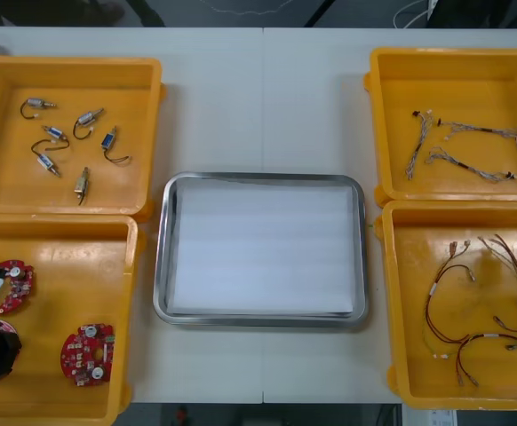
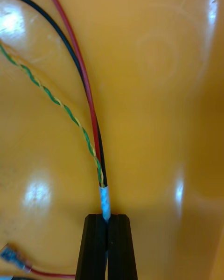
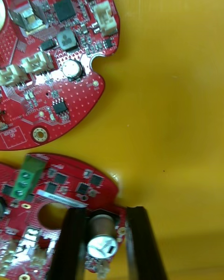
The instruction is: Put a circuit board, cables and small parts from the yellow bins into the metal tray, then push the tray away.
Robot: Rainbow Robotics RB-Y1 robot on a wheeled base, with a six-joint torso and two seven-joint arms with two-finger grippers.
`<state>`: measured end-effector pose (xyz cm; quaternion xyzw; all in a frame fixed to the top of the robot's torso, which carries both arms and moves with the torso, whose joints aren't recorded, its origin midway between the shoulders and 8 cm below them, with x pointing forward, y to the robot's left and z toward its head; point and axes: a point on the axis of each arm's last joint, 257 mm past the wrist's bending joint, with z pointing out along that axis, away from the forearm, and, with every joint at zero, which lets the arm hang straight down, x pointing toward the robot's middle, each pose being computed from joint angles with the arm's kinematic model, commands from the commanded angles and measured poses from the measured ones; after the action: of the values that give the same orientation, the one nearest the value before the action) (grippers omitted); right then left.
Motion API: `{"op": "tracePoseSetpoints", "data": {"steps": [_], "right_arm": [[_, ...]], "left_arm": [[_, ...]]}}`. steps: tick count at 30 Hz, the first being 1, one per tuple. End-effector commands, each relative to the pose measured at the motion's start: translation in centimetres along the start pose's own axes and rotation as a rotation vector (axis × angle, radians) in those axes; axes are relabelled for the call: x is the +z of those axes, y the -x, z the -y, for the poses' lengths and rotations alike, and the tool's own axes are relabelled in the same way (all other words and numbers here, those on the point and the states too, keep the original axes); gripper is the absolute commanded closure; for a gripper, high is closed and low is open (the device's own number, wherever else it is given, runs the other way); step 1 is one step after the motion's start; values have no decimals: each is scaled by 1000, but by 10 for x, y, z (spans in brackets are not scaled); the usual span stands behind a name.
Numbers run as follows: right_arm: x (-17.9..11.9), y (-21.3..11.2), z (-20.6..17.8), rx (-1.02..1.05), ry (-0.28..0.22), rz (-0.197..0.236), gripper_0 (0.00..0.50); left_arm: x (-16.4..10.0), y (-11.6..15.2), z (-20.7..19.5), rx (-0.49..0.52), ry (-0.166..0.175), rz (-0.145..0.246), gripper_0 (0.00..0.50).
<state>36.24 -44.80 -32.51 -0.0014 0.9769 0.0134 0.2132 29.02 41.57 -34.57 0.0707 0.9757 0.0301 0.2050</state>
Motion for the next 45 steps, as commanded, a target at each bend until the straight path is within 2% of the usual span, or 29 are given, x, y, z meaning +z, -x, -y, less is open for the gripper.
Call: {"op": "tracePoseSetpoints", "data": {"steps": [1,13,20,24,28,32,36,38,39,45], "right_arm": [[-40,28,3,-40,-14,41,500],[-116,45,-12,-104,-37,35,500],[-152,53,-34,-172,-47,24,500],[-167,54,-47,-191,-50,9,500],[-180,55,-71,-203,-19,8,500],[-188,65,-90,-242,-1,45,500],[-193,75,-105,-315,-12,69,500],[-194,77,-107,-328,-15,68,500],[-194,80,-113,-355,-16,70,500],[-191,85,-121,-410,-32,62,500]], "left_arm": [[-1,2,-5,126,24,-1,497],[-9,11,-8,129,30,8,500],[-41,23,-11,132,59,-26,499],[-58,32,-8,124,49,-33,500],[-79,47,-2,136,51,-31,500],[-95,64,5,163,62,-26,499],[-114,86,12,196,73,-16,498],[-119,93,16,202,67,-12,500],[-127,103,23,214,50,-9,500],[-145,130,51,283,10,2,498]]}}
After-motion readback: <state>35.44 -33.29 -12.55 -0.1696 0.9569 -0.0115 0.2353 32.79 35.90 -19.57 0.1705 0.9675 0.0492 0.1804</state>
